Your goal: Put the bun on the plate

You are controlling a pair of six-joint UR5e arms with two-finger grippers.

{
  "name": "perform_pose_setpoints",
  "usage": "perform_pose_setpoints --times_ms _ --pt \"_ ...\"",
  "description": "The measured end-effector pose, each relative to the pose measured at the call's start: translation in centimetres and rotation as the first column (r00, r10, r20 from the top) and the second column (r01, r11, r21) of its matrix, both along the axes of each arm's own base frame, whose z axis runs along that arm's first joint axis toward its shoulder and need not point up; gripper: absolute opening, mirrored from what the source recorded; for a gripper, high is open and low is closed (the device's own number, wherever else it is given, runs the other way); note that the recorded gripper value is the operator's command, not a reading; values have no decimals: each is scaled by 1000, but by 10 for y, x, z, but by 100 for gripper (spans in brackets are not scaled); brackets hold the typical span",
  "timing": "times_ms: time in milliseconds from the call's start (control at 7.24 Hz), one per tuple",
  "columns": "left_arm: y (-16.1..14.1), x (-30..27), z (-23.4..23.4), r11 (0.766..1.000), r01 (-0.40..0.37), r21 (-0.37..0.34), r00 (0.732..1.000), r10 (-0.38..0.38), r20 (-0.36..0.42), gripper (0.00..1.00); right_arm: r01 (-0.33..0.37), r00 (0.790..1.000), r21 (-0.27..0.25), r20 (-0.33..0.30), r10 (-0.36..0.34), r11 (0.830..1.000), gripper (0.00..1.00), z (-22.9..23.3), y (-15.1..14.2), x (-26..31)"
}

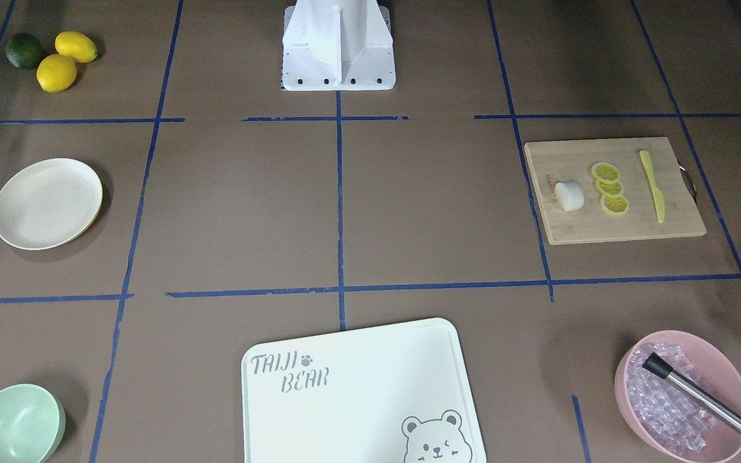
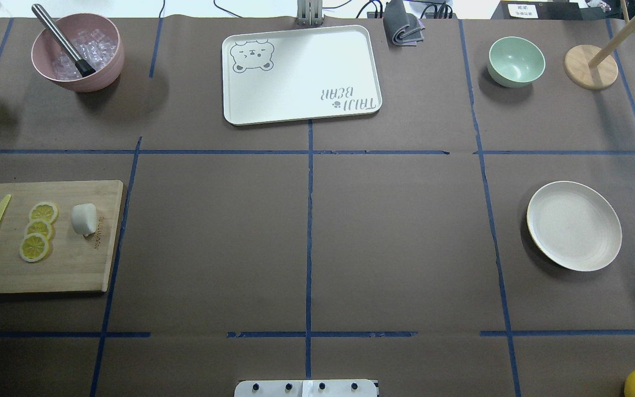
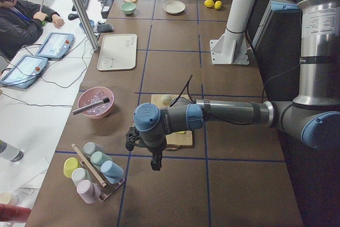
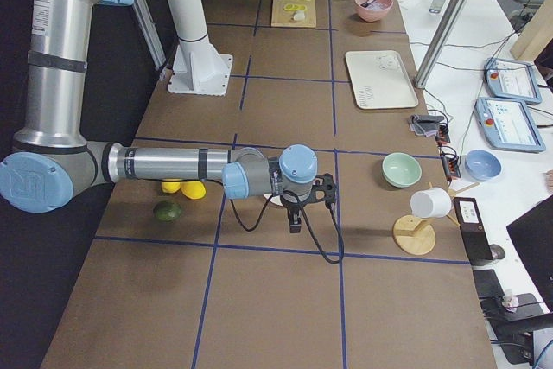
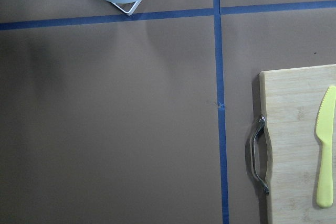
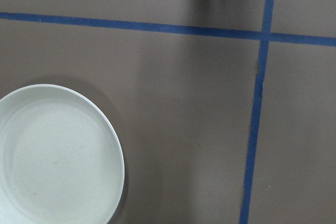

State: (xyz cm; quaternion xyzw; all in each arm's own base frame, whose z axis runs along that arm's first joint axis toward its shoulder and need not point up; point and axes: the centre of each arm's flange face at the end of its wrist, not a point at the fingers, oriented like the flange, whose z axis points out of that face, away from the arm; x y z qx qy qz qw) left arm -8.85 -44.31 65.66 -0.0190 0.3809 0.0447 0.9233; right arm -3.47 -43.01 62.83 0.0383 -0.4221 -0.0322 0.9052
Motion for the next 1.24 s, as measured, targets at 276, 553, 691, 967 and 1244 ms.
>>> perform_pose_setpoints --times_ms 276,553,691,967,1244 --pt "-1 1 -1 1000 -3 3 1000 3 0 100 -54 998 12 -13 54 998 99 1 16 -60" --pt "-1 2 -1 1000 -5 4 1000 5 0 100 -52 997 -8 -52 52 999 99 17 28 -99" --pt "-1 2 -1 1000 -5 4 1000 5 0 100 -40 997 -12 -64 40 999 94 28 31 -109" --pt "-1 2 -1 1000 -6 4 1000 6 0 100 -13 998 -11 -69 12 1000 57 38 35 -124" --pt "-1 2 0 1000 -6 4 1000 6 0 100 8 998 -10 -67 -9 1000 2 40 37 -133"
